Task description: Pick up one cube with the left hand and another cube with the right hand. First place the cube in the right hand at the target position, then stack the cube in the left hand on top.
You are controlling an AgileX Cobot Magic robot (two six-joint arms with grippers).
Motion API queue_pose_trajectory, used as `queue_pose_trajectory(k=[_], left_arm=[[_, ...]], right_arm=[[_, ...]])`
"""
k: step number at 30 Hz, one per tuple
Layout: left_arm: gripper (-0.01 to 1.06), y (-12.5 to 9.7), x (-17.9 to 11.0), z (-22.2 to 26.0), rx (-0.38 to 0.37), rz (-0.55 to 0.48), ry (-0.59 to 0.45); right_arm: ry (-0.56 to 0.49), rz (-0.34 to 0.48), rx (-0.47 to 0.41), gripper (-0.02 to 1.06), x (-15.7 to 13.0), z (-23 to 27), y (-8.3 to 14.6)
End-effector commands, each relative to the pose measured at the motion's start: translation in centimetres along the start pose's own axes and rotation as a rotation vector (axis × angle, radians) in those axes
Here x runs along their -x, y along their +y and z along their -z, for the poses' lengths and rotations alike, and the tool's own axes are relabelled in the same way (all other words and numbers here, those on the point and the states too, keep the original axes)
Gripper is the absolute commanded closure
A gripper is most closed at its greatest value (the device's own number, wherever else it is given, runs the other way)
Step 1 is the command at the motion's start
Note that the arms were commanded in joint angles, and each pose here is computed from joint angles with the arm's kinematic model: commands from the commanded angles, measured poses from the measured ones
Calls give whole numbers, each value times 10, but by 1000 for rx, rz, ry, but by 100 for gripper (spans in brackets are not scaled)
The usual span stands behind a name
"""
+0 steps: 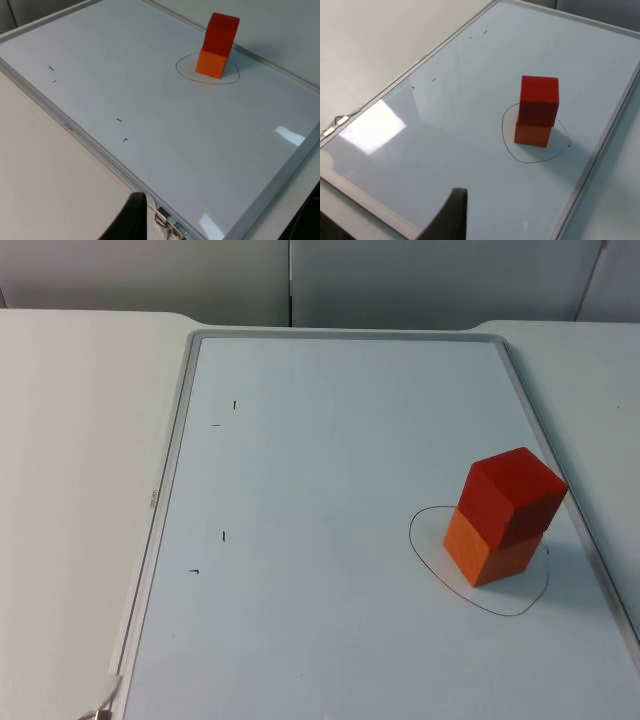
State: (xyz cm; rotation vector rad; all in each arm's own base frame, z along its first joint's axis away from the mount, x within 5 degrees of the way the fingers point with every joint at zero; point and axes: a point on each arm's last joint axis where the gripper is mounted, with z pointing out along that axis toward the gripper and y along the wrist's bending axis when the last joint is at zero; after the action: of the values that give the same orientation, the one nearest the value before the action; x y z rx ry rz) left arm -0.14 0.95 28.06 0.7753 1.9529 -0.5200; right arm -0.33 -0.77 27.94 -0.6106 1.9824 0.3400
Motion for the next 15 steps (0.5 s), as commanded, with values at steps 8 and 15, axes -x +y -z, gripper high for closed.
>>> queue_pose_trajectory(k=[8, 15], left_arm=[[0, 0, -1, -1, -5, -34, -9], [0, -1, -1, -1, -10, -76, -10]], right_arm=[[-2, 5, 7, 0, -1, -1, 1], [-2, 5, 7, 0, -1, -1, 1]])
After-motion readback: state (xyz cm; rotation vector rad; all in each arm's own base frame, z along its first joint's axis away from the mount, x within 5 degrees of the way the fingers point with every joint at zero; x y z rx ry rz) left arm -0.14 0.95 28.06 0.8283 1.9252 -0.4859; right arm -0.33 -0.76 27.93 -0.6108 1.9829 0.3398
